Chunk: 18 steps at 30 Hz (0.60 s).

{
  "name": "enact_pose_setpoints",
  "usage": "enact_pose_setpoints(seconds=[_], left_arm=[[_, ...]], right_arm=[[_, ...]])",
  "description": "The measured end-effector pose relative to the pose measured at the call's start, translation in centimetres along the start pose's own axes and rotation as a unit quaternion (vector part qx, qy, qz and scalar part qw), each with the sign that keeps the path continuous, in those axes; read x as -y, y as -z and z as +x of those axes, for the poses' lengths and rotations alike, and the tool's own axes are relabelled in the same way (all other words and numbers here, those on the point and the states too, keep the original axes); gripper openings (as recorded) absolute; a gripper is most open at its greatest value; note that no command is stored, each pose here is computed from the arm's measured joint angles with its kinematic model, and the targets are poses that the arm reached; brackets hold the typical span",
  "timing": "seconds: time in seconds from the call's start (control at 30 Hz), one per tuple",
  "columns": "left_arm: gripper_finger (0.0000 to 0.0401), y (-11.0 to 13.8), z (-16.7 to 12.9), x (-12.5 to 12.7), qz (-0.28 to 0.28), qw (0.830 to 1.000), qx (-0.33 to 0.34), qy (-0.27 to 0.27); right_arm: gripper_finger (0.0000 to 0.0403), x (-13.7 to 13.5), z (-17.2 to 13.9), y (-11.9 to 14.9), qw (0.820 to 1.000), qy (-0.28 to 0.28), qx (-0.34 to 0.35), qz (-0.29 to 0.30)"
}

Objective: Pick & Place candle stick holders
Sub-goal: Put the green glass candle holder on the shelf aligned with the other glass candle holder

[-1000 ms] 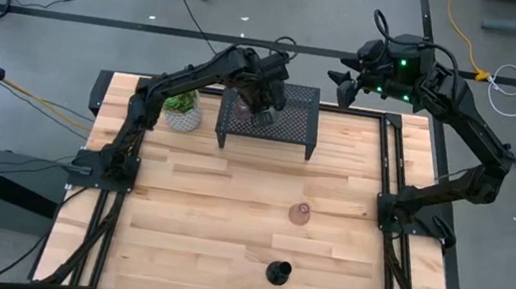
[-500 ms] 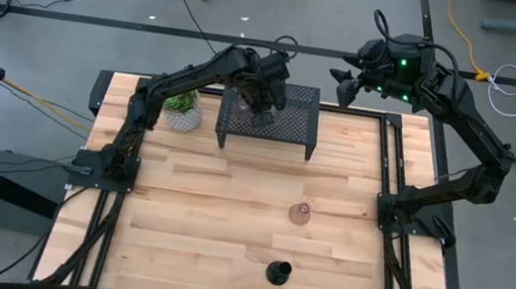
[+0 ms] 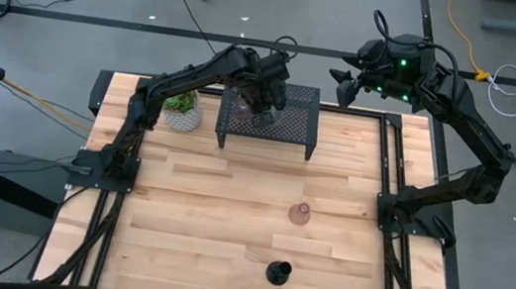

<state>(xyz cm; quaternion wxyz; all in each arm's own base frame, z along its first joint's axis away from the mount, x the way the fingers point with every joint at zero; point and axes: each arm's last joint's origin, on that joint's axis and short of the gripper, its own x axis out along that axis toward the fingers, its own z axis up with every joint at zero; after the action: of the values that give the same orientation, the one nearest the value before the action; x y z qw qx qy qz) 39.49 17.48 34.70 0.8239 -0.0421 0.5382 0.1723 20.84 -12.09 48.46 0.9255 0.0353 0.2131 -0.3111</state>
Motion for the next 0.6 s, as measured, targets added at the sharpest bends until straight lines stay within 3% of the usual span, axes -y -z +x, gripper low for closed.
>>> enact_pose_setpoints(seconds=[0.37, 0.6], left_arm=[[0.0112, -0.02, 0.00, 0.02, -0.010, 1.000, 0.001, 0.000], [0.0123, -0.26, -0.01, 0.02, -0.014, 1.000, 0.013, -0.001]], right_arm=[[0.0249, 0.00, 0.00, 0.00, 1.000, 0.000, 0.000, 0.000], [0.0249, 0.01, -0.01, 0.00, 1.000, 0.000, 0.000, 0.000]])
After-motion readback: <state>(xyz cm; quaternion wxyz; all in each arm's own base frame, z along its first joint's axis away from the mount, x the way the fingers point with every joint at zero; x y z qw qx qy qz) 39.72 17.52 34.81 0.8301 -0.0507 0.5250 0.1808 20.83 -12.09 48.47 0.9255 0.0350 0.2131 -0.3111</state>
